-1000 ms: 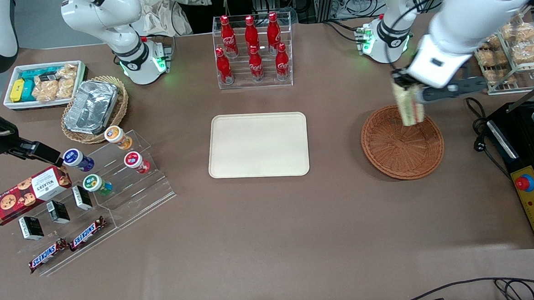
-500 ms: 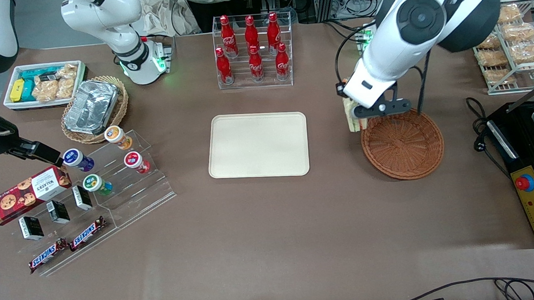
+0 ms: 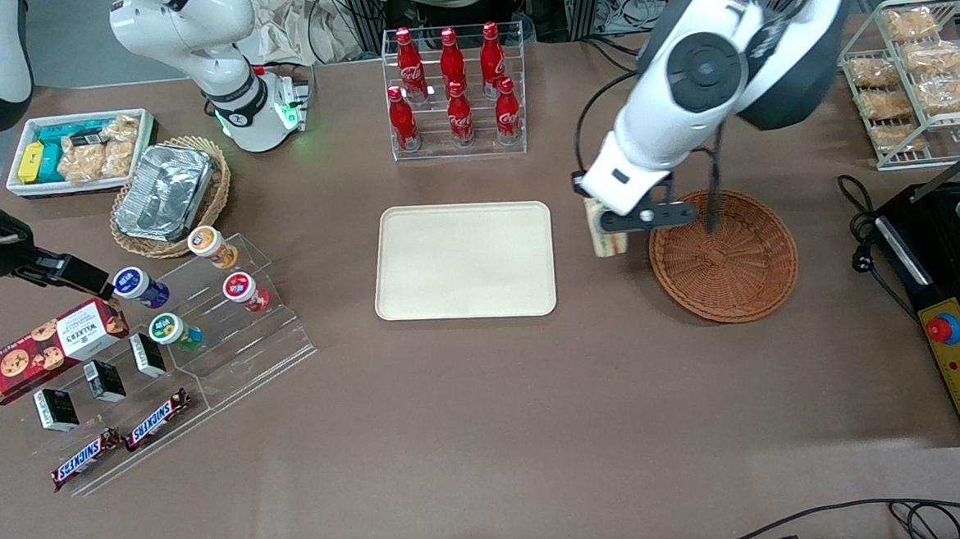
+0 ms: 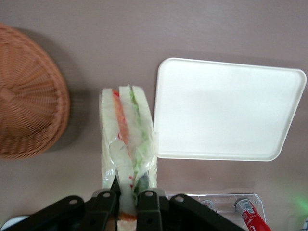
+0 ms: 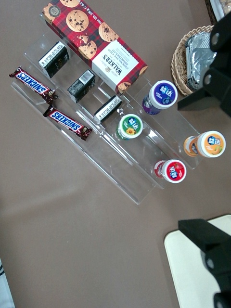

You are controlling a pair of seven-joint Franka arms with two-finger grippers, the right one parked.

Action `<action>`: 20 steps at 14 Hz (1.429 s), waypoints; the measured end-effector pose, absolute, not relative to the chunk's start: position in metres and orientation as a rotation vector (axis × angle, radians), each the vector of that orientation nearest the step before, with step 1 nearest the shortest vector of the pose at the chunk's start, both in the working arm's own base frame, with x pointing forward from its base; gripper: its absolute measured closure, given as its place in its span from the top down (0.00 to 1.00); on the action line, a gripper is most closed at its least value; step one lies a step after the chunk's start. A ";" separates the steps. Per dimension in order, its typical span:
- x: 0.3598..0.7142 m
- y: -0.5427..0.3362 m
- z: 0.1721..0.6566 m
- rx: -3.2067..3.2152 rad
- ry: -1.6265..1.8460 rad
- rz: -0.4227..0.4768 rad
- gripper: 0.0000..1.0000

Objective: Place sandwich from basket to tray
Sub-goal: 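Carry the sandwich with the left gripper over to the cream tray, then lower the sandwich onto the tray and open the left gripper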

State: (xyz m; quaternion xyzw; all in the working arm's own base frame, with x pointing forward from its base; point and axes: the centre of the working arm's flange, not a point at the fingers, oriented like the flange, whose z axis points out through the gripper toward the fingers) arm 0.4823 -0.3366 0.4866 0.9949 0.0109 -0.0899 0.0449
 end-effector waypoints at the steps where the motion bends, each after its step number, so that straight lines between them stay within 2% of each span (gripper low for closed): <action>1: 0.478 -0.350 0.475 3.028 -0.001 -0.261 0.15; 8: 0.433 -0.405 0.373 3.043 -0.235 -0.160 0.15; 16: 0.438 -0.419 0.296 3.043 -0.366 -0.126 0.15; 20: 0.429 -0.429 0.271 3.072 -0.405 -0.119 0.13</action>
